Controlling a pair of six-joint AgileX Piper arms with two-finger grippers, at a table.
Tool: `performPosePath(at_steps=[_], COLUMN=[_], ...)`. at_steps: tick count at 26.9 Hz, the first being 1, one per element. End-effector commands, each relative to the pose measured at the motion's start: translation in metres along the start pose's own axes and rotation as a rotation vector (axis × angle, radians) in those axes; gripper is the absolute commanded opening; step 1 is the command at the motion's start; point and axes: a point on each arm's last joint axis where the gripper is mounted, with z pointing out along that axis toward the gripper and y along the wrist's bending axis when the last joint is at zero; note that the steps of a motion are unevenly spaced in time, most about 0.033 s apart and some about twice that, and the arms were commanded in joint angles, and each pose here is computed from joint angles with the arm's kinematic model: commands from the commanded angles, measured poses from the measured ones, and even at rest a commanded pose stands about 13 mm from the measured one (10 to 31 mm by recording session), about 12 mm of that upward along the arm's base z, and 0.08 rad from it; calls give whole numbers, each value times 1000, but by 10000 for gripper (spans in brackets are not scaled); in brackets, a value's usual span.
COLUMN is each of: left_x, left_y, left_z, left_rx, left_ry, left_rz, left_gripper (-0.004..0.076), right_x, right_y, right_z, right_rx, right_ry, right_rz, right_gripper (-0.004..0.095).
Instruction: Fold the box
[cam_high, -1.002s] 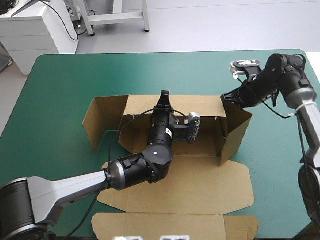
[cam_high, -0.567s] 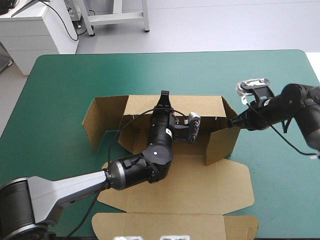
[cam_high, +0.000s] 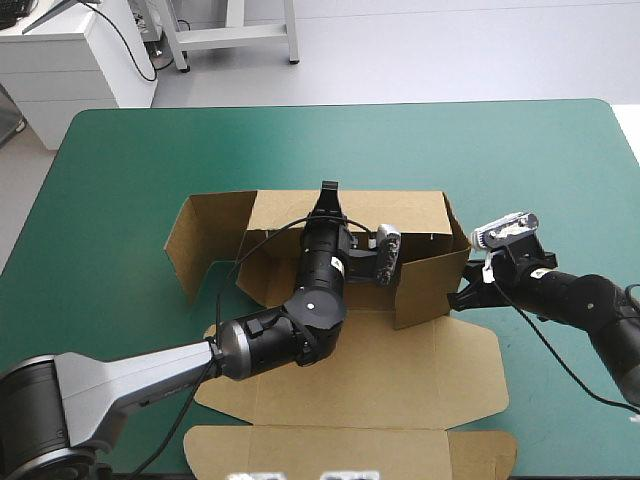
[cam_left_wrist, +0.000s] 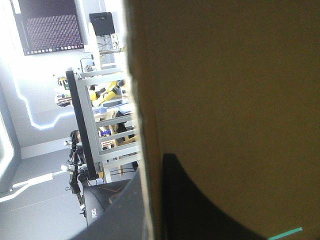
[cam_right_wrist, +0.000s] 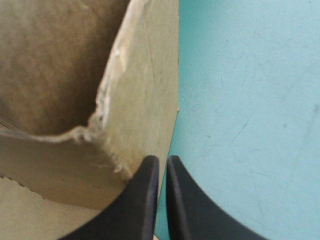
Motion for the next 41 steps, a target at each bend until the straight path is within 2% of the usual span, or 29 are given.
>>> performPosePath(at_steps=[1,2,4,5,9,16,21,33,37,41], left_x=[8,8,8,8,8,10,10,9,9,9], left_y=[24,24,24,24,25,25,24,24,24,24], left_z=[-13,-13,-13,-13,-13,-13,-13,-13,-13,-13], left_rx=[-83,-83,-83,-83,-87,-89,-86,-86,-85,-85], left_ry=[1,1,1,1,3,18,20,14,8,8], left_rz=[-24,-24,-24,-24,-21,-22,-44,-44,-44,-44], left_gripper=[-8,-8,-8,-8,-8,-8,-8,-8,-8,-8], right_x=[-7,-5,-5,-5,-7,-8,-4,-14,-18,-18], right_y=[2,4,7,8,10,11,10,40,46,48], right_z=[-7,-7,-7,-7,4,10,7,14,18,23], right_rx=[-17,-52,-77,-90,-156,-189,-118,11,56,81], right_ry=[-33,-5,-9,-14,-39,-79,-133,-256,-295,-301], right_rz=[-92,-157,-210,-236,-245,-99,-29,-34,10,51], right_gripper=[336,530,712,741,742,740,740,735,735,673])
